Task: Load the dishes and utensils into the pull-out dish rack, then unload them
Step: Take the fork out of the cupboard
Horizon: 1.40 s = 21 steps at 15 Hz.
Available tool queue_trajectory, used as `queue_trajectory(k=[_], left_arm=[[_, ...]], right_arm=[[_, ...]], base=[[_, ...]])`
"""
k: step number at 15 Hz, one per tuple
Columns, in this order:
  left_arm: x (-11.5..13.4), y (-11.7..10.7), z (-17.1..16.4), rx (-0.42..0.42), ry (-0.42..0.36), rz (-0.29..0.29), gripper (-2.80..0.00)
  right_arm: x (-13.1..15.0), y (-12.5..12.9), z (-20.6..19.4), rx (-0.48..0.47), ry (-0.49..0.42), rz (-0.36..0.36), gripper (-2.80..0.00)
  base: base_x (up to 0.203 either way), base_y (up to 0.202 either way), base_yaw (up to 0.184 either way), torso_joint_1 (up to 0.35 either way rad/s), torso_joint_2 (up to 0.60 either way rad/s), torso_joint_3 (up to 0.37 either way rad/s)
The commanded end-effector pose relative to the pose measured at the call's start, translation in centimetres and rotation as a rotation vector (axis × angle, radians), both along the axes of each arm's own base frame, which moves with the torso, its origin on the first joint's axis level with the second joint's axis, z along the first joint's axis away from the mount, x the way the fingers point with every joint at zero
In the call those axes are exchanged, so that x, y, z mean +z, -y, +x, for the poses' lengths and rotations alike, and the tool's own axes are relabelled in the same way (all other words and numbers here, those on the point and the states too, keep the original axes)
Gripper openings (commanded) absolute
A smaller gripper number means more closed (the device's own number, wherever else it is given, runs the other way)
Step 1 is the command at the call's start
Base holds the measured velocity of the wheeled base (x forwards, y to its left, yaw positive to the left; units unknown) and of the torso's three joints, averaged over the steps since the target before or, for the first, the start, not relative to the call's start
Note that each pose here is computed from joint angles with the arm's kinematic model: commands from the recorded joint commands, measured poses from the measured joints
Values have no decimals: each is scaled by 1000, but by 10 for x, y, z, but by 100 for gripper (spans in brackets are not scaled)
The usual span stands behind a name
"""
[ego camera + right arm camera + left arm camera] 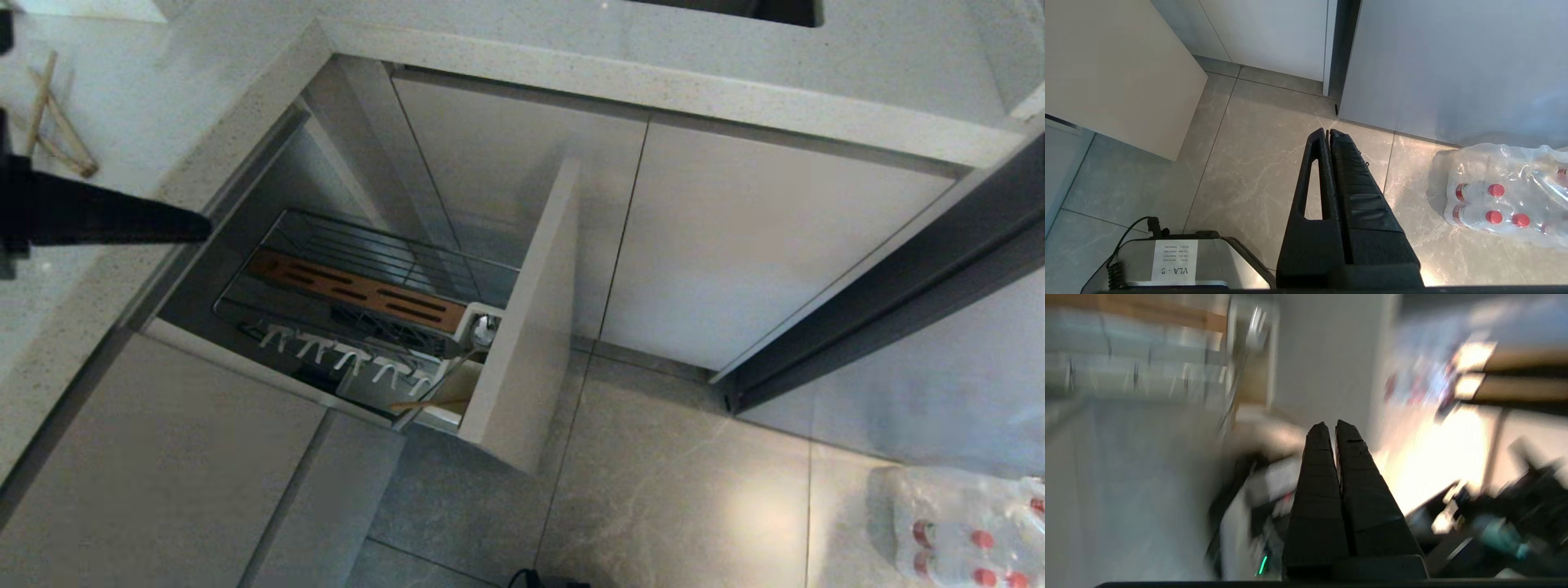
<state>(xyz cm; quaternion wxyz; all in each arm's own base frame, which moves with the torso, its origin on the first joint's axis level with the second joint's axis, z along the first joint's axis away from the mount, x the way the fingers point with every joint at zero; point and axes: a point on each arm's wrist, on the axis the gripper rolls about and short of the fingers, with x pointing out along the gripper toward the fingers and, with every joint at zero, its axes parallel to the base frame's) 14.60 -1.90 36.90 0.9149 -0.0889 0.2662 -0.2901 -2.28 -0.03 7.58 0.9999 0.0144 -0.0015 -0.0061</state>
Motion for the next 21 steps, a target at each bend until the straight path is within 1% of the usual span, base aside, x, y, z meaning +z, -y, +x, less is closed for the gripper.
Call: queue_trajectory(k=[1,3,4,5,6,8,11,14,17,20,21], left_arm=[[-16,3,21,-13,-101,62,-280],[-36,7,36,-1,-211,233,-280],[-45,8,45,-19,-249,282,-280],[-52,11,55,-40,-278,309,-280],[-57,14,63,-59,-295,323,-280],[-64,23,79,-92,-308,333,-280],[-79,36,107,-120,-295,344,-280],[-94,53,127,-148,-301,382,-280],[-111,69,147,-156,-306,421,-280],[-123,83,157,-161,-309,465,-280],[-124,85,159,-165,-313,467,0]], right_arm=[[0,0,0,0,-1,0,-280],[0,0,0,0,-1,0,-280],[0,0,0,0,-1,0,-280],[0,0,0,0,-1,0,-280],[0,0,0,0,-1,0,-280],[0,0,0,0,0,0,-280],[0,0,0,0,-1,0,-280],[0,0,0,0,-1,0,-280],[0,0,0,0,-1,0,-280],[0,0,0,0,-1,0,-280],[0,0,0,0,-1,0,-280]], base=[[0,0,0,0,0,0],[0,0,0,0,0,0],[0,0,0,0,0,0],[0,0,0,0,0,0],[0,0,0,0,0,0],[0,0,0,0,0,0],[0,0,0,0,0,0],[0,0,0,0,0,0],[0,0,0,0,0,0],[0,0,0,0,0,0],[0,0,0,0,0,0]])
